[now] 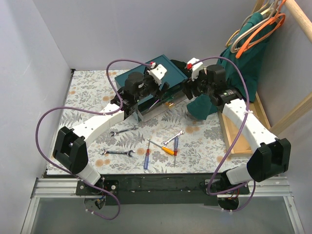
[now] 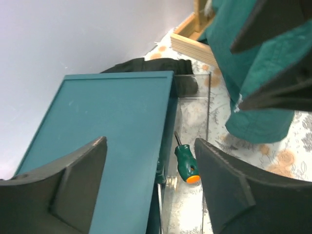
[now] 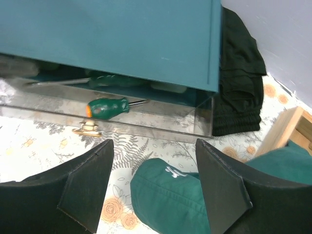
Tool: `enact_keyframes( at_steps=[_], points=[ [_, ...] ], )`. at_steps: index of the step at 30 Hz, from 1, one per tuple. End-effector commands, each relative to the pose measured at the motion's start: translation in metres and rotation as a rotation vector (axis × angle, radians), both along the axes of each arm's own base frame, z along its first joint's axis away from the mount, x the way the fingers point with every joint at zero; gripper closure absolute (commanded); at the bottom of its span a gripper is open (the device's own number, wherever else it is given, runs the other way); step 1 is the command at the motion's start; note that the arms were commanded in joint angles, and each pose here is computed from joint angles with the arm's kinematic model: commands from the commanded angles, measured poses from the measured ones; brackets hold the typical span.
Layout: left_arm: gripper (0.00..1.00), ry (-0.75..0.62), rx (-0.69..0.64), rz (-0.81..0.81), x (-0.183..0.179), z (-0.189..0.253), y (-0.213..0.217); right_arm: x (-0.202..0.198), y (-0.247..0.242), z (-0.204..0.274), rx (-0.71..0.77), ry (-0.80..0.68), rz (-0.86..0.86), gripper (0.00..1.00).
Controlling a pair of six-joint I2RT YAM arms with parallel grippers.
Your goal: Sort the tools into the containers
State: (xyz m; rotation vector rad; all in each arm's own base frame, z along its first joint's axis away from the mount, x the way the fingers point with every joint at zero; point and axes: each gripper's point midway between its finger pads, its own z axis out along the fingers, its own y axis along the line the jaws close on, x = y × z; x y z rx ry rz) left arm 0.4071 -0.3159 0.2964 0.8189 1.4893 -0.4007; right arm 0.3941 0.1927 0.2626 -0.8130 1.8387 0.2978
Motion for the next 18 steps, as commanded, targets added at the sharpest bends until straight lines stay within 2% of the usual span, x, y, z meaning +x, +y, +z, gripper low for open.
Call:
enact_keyframes(
  at_steps=[1,2,4,6,7,10,12,18],
  points=[
    [0.24,-0.079,-0.103,0.140,0.005,0.065,0.030,-0.018,0.028,0.024,0.050,-0.049,0.220,0.24],
    [0.15,-0.075,-0.150,0.215,0.011,0.076,0.043,-0.029,0.038,0.024,0.054,-0.043,0.314,0.24],
    [0.09,-0.073,-0.189,0.401,0.028,0.084,0.087,-0.057,0.063,0.011,0.021,-0.023,0.511,0.24],
    [0.08,-0.016,-0.231,0.470,0.037,0.083,0.114,-0.084,0.089,-0.004,-0.050,-0.044,0.699,0.24],
    [0.08,0.022,-0.224,0.539,0.045,0.073,0.143,-0.100,0.096,-0.023,-0.074,0.022,0.778,0.24],
    [0.07,0.113,-0.226,0.664,0.049,0.046,0.194,-0.133,0.125,-0.051,-0.175,-0.008,1.021,0.24],
    [0.06,0.138,-0.193,0.712,0.047,0.030,0.209,-0.154,0.136,-0.065,-0.211,0.016,1.132,0.24],
    [0.04,0.133,-0.182,0.784,0.028,0.014,0.236,-0.180,0.167,-0.096,-0.308,-0.042,1.455,0.27]
  ],
)
